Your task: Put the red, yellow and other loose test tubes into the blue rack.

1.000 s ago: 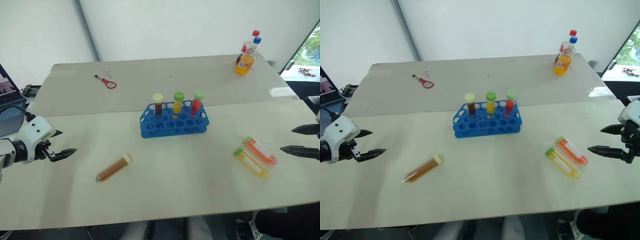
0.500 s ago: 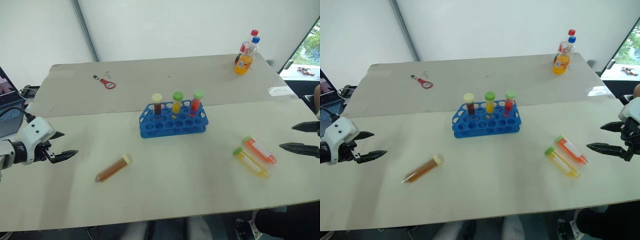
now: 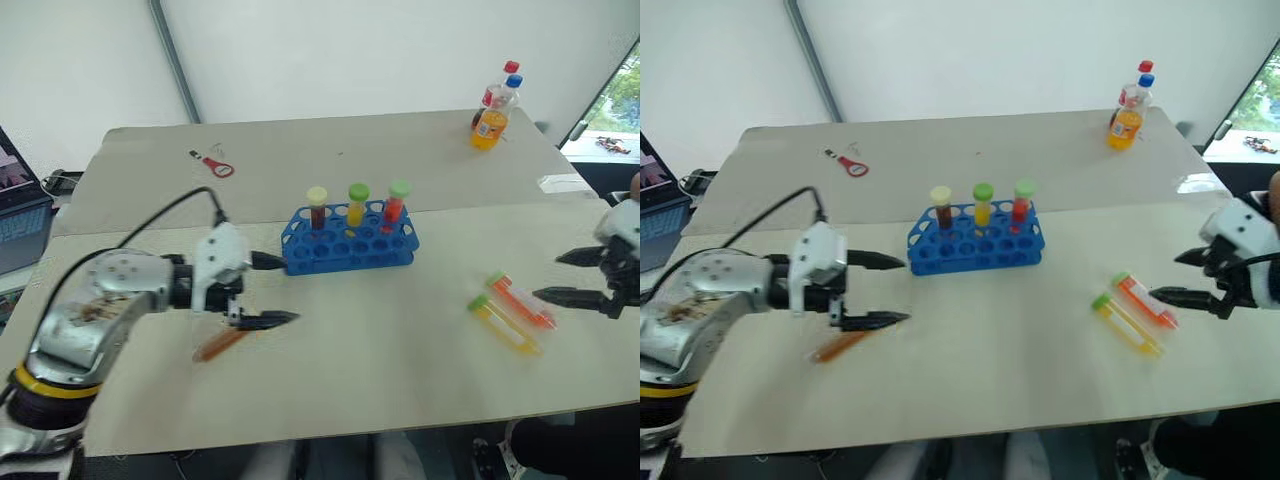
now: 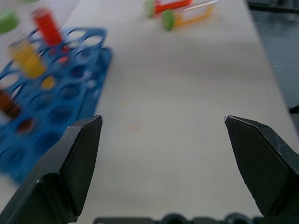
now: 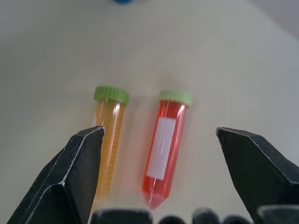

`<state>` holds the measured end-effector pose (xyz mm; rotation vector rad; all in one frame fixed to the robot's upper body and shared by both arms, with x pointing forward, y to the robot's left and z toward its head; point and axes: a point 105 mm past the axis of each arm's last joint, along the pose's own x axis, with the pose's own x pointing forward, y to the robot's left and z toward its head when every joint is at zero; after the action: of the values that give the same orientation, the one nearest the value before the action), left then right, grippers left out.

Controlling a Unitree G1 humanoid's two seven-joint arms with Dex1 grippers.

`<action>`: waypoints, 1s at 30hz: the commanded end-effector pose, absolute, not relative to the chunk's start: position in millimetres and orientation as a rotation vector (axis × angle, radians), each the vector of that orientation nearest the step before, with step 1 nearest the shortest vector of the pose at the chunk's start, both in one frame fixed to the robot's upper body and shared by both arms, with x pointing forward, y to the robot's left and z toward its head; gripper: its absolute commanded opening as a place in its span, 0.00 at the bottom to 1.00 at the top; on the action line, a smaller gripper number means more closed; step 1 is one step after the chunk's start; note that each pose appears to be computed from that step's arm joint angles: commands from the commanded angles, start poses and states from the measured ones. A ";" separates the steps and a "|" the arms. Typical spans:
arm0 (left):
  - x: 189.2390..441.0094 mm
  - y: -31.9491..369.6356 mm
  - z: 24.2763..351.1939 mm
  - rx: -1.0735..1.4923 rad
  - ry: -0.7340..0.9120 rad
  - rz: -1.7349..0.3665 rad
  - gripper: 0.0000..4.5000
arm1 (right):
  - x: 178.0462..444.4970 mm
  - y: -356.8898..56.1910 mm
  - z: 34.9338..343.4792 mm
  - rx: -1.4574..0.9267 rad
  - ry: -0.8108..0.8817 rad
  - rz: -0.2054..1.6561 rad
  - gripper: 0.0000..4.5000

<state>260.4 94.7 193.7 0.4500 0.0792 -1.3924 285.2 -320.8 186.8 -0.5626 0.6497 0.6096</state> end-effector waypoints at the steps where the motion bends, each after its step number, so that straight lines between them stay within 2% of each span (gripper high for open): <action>1: 258.6 70.2 200.3 0.488 -0.003 -1.474 0.99 | 297.8 -324.4 185.1 -0.570 0.685 0.526 0.95; 12: 253.9 23.8 201.5 0.499 -0.126 -1.657 0.99 | 339.0 -324.9 154.4 -0.489 0.833 0.469 0.95; 21: 255.4 11.7 198.8 0.503 -0.164 -1.658 0.99 | 345.9 -330.8 135.7 -0.444 0.968 0.465 0.95; 22: 254.6 11.4 197.8 0.502 -0.165 -1.656 1.00 | 345.1 -331.0 134.2 -0.435 0.984 0.469 0.83; 27: 252.1 12.9 192.6 0.508 -0.156 -1.649 1.00 | 344.8 -327.5 132.4 -0.388 1.003 0.491 0.47; 30: 257.6 18.0 190.4 0.509 -0.141 -1.616 1.00 | 352.2 -327.4 141.2 -0.348 0.944 0.451 0.25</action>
<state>257.8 16.3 182.7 0.4888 -0.0939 -1.6341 346.7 -326.8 131.0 -0.3775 0.9935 0.4789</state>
